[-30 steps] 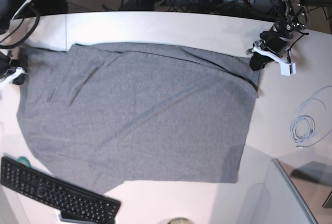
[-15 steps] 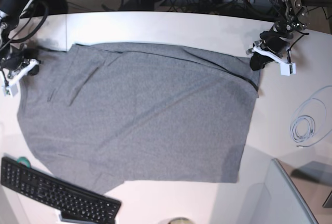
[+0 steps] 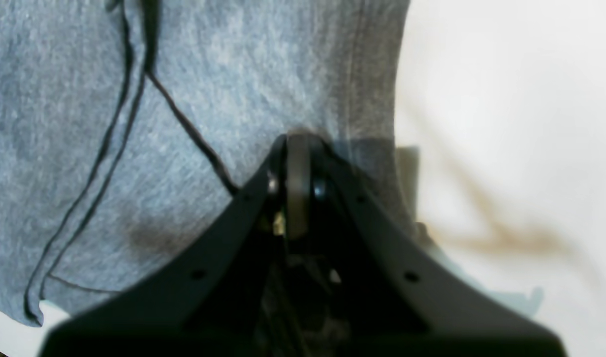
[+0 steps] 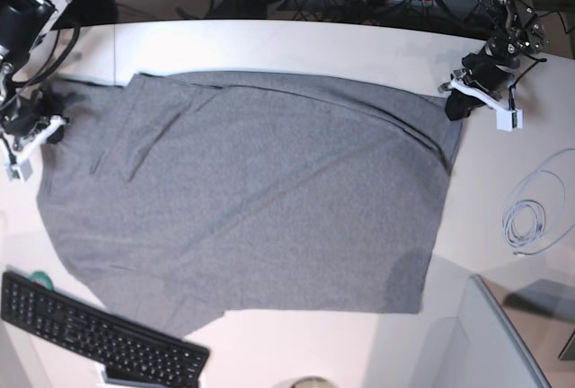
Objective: Layout the t-shirt on the table in an organized manner, then fold the t-shirt properly
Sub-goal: 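Pull the grasped shirt edge taut with both grippers, spreading it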
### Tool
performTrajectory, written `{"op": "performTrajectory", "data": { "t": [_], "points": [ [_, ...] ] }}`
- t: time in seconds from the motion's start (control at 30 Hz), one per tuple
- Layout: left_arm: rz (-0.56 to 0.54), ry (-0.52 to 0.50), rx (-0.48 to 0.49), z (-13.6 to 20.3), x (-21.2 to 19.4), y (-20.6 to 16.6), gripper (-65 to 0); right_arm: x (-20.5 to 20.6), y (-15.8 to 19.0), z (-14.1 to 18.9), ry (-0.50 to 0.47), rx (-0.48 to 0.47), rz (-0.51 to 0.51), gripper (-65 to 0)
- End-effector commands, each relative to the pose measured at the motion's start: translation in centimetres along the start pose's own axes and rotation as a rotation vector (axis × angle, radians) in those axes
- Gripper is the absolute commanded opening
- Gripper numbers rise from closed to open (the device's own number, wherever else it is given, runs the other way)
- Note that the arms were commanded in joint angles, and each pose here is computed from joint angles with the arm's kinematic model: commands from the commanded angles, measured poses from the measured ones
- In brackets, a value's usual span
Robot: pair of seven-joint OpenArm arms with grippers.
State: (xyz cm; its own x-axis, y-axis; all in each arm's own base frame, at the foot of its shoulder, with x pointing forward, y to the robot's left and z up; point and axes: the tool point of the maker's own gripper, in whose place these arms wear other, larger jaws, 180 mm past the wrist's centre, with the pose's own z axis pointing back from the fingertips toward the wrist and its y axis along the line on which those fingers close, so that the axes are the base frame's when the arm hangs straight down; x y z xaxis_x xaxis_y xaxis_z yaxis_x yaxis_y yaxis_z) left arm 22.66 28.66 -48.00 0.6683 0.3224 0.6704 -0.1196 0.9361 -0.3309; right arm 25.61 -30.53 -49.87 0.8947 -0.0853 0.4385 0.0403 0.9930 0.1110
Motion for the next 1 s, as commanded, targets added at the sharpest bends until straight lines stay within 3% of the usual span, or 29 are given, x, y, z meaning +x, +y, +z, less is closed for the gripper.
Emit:
{"op": "performTrajectory", "data": {
  "t": [0.0,0.27,0.43,0.5,0.57,0.67,0.73,0.83,0.97],
  "points": [
    [-0.024,-0.046,0.011,0.5,1.9,0.8,-65.0,1.0,-1.7,0.7,0.002,-0.048,0.033,-64.2],
    [-0.042,-0.051,0.015,0.6,2.6,1.1,-65.0,1.1,-1.8,0.5,0.019,-0.043,0.033,-64.2],
    [-0.055,-0.02,-0.018,0.0,1.7,-0.2,-65.0,3.4,-1.1,2.5,-0.069,-0.077,0.062,-63.3],
    [-0.053,-0.013,-0.02,0.1,1.2,-0.2,-65.0,4.5,-0.9,4.8,-0.114,-0.106,0.086,-61.5],
    [-0.058,-0.01,-0.028,0.1,1.0,-0.5,-65.0,4.6,-0.6,7.1,-0.144,-0.12,0.064,-54.5],
    [-0.054,-0.003,-0.032,0.0,0.7,-0.7,-65.0,3.2,-1.2,10.6,-0.166,-0.176,-0.04,-33.9],
    [-0.049,-0.004,-0.033,0.0,0.6,-0.8,-65.0,0.6,-1.8,12.1,-0.152,-0.211,-0.167,-23.0],
    [-0.048,-0.005,-0.033,0.0,0.5,-0.8,-65.0,-4.0,-0.9,12.2,-0.074,-0.209,-0.314,-20.6],
    [-0.047,-0.005,-0.035,-0.1,0.5,-0.9,-65.0,-7.5,0.3,11.1,0.006,-0.169,-0.381,-20.4]
  ]
}}
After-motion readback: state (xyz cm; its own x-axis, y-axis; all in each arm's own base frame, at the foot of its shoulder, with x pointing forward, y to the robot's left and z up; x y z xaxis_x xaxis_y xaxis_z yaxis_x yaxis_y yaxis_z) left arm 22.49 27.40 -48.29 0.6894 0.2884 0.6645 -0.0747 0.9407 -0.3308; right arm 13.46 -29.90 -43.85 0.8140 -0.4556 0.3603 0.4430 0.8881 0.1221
